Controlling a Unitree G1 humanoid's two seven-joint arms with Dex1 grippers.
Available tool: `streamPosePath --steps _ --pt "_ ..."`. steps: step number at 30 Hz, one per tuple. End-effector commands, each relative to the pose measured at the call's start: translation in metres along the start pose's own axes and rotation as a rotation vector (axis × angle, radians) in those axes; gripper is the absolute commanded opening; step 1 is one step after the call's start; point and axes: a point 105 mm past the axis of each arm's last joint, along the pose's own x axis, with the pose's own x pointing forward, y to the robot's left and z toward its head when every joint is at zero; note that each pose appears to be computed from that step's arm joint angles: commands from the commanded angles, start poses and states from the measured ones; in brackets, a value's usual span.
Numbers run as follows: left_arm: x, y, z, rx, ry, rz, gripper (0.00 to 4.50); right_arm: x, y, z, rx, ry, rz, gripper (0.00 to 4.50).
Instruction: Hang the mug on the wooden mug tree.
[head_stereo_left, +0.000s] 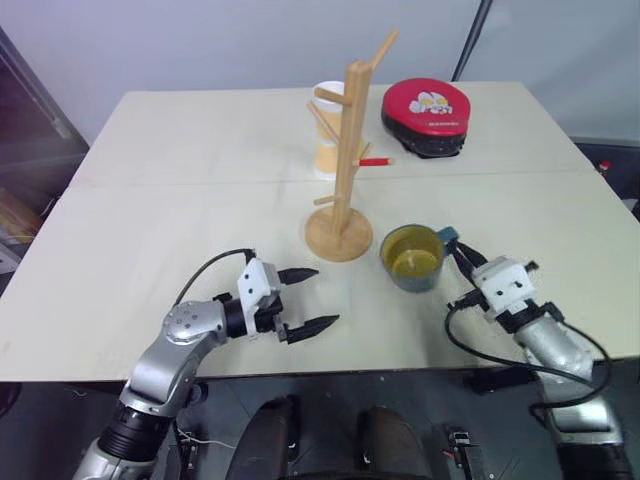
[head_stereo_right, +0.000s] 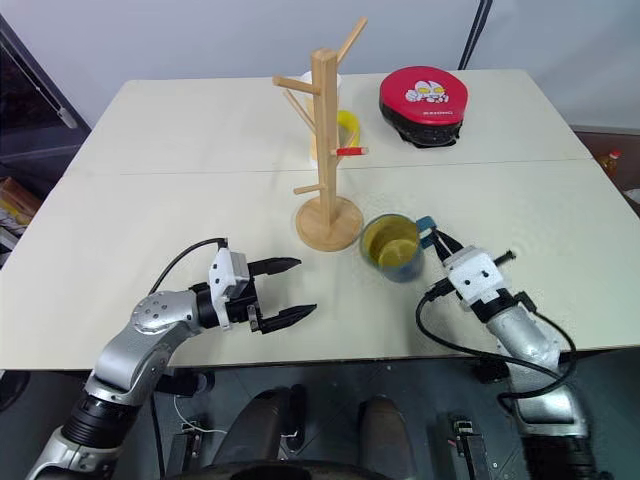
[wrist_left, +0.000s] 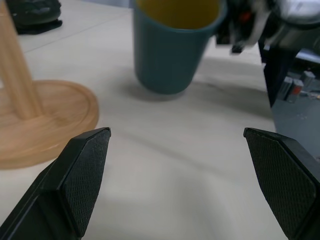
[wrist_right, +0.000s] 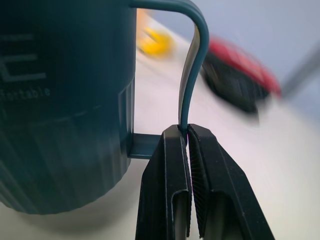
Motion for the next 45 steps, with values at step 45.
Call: streamPosePath --steps 45 --pt "-0.005 0.020 0.068 0.150 -0.140 0.076 4.50 0.112 -0.035 0.103 -0.062 -0.212 0.280 1.55"
